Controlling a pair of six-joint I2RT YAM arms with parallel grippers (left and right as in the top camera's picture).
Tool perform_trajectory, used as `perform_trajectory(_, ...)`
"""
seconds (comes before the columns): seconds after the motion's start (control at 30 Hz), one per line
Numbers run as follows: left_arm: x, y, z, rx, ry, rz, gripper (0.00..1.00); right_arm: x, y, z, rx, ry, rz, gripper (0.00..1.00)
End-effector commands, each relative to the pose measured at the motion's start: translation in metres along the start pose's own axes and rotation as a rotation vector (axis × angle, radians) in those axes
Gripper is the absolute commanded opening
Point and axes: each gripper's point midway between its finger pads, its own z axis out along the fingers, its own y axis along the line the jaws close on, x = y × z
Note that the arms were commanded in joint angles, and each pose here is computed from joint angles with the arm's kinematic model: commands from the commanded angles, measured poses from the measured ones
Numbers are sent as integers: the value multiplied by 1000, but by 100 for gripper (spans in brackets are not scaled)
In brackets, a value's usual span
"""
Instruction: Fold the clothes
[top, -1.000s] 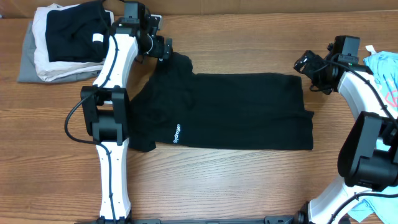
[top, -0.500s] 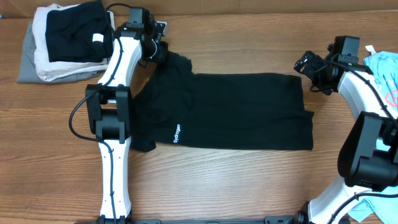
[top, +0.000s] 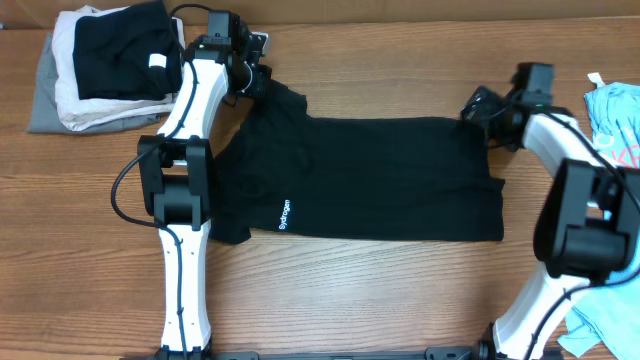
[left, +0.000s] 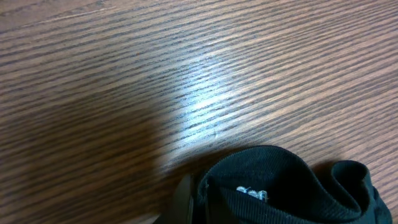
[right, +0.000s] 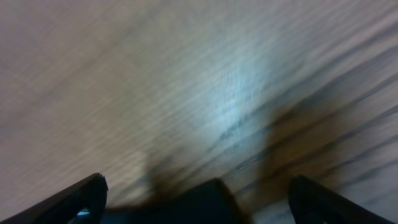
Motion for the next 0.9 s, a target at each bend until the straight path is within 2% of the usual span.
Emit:
perform_trajectory(0.0, 1, -5, 9, 19, 2, 7, 4, 8, -8, 11, 63, 4, -11, 95)
perform_trajectory(0.07, 1, -5, 9, 19, 1, 8, 4, 9, -7, 12, 61, 9, -12, 91)
perform_trajectory(0.27, 0, -5, 9, 19, 0, 8, 4, 17, -10, 14, 99, 23, -21, 69)
perform_trajectory(0.37, 0, -5, 9, 19, 0, 8, 4, 21, -12, 14, 121, 31, -18, 68)
perform_trajectory(0.53, 0, -5, 9, 19, -1, 8, 5, 24, -14, 14, 129, 45, 0, 61)
perform_trajectory(0.63, 0, -5, 9, 19, 0, 8, 5, 25, -14, 14, 130, 47, 1, 42)
perform_trajectory(0.87, 0, -6, 9, 19, -1, 9, 5, 29, -13, 14, 132, 57, 27, 6)
